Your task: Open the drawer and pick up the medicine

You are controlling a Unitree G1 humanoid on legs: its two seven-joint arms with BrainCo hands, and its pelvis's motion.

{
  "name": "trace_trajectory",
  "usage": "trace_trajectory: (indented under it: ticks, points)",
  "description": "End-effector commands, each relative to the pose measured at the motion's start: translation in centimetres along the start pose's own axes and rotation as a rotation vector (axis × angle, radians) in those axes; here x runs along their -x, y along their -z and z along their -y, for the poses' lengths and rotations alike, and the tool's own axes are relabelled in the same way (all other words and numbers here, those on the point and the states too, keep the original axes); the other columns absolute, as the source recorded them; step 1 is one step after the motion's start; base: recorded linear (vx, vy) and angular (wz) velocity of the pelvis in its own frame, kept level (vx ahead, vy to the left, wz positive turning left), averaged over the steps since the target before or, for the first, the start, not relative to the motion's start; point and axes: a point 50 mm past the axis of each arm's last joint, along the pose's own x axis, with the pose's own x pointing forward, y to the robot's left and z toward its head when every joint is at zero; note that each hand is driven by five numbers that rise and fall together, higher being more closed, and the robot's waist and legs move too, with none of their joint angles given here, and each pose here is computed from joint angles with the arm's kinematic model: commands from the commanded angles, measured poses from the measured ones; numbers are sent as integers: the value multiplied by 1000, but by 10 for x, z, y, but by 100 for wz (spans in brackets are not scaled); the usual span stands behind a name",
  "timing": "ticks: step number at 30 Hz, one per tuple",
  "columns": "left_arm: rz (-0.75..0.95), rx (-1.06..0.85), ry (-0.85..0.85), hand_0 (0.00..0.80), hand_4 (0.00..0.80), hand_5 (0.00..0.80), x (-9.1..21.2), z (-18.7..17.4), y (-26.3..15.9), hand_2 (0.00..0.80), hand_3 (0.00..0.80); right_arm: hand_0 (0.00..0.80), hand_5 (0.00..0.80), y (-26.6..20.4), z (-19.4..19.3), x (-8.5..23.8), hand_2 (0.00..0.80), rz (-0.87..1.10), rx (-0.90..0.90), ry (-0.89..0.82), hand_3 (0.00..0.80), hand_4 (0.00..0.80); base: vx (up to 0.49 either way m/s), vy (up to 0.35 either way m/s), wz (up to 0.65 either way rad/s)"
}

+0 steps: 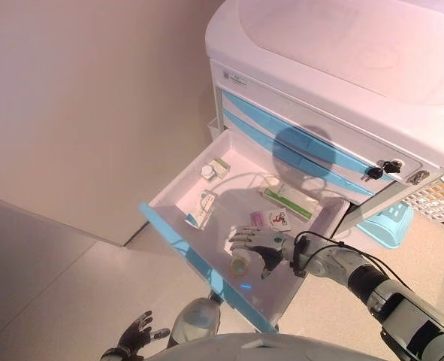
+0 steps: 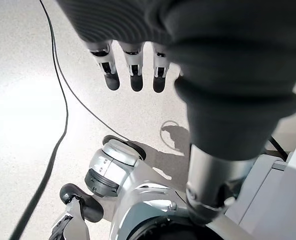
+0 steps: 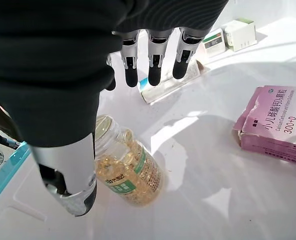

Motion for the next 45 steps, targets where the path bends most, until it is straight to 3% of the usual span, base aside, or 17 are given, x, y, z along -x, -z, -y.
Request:
trace_trajectory:
  ticks: [1, 45]
  points:
    - [10, -62, 33, 0, 0, 0, -2, 3, -3, 0, 0, 0, 0, -24, 10, -13, 0, 129, -11, 62, 0, 0, 0, 0, 0]
    - [6, -81, 33, 0, 0, 0, -2, 3, -2, 0, 0, 0, 0, -39, 3, -22, 0, 126, -52, 140, 0, 0, 1, -1, 1]
